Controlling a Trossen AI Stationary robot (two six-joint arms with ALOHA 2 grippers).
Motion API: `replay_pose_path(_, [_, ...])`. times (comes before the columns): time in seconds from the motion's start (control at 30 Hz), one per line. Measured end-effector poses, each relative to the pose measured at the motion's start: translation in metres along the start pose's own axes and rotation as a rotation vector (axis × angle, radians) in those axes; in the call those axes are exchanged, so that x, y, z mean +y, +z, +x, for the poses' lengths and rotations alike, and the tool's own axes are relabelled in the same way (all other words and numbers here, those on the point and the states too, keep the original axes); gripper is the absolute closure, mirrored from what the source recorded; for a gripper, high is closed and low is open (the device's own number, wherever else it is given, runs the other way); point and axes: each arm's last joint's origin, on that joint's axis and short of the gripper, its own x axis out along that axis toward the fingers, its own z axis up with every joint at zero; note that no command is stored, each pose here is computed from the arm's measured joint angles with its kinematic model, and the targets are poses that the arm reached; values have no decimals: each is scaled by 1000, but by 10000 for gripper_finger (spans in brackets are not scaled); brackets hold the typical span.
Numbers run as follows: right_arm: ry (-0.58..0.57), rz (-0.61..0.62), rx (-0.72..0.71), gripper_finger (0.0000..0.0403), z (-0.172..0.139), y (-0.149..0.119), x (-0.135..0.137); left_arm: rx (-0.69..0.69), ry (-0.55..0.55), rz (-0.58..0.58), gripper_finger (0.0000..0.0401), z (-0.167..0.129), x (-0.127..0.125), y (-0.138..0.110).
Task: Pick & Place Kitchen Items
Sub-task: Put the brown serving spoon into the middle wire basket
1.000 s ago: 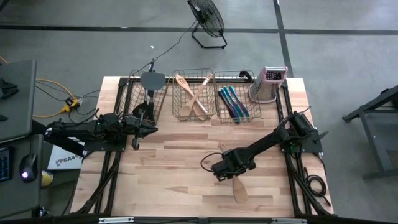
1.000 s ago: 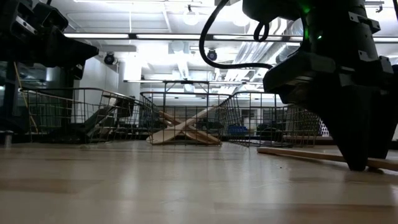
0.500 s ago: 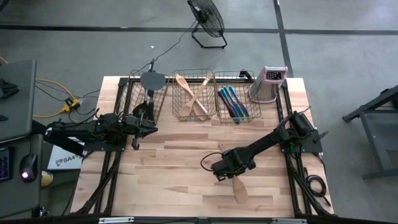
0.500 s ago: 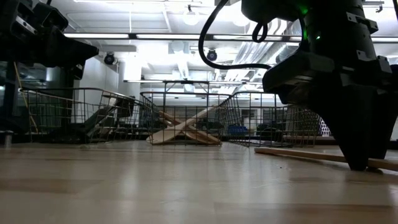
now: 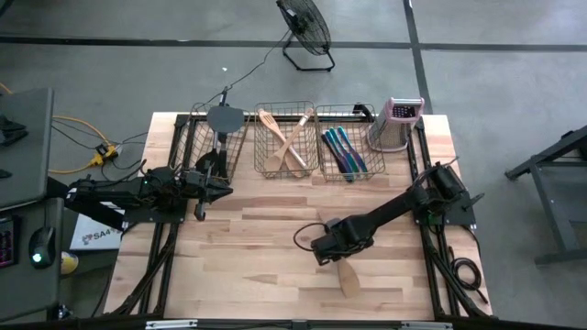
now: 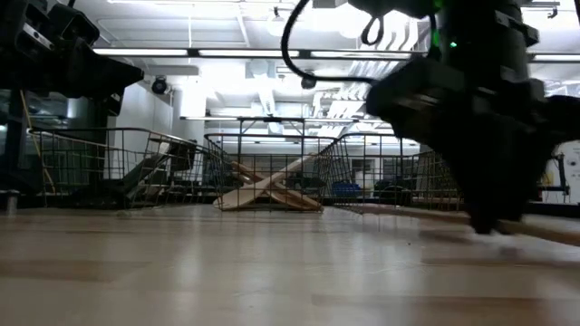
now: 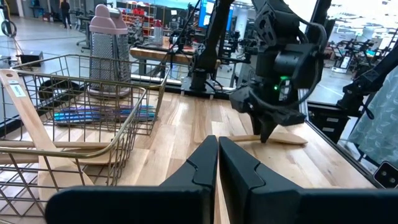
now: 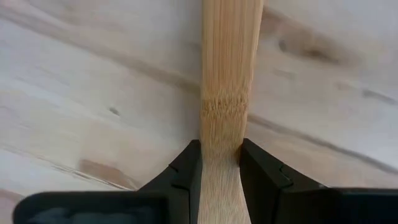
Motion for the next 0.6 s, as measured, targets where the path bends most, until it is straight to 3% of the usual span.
replay_pose_path(0.27, [134,13,-88,325,-27,4,4,0,0,0,386,0,0,0])
replay_pose_path(0.6, [375,9,-259,325,-66,27,13,0,0,0,386,0,0,0])
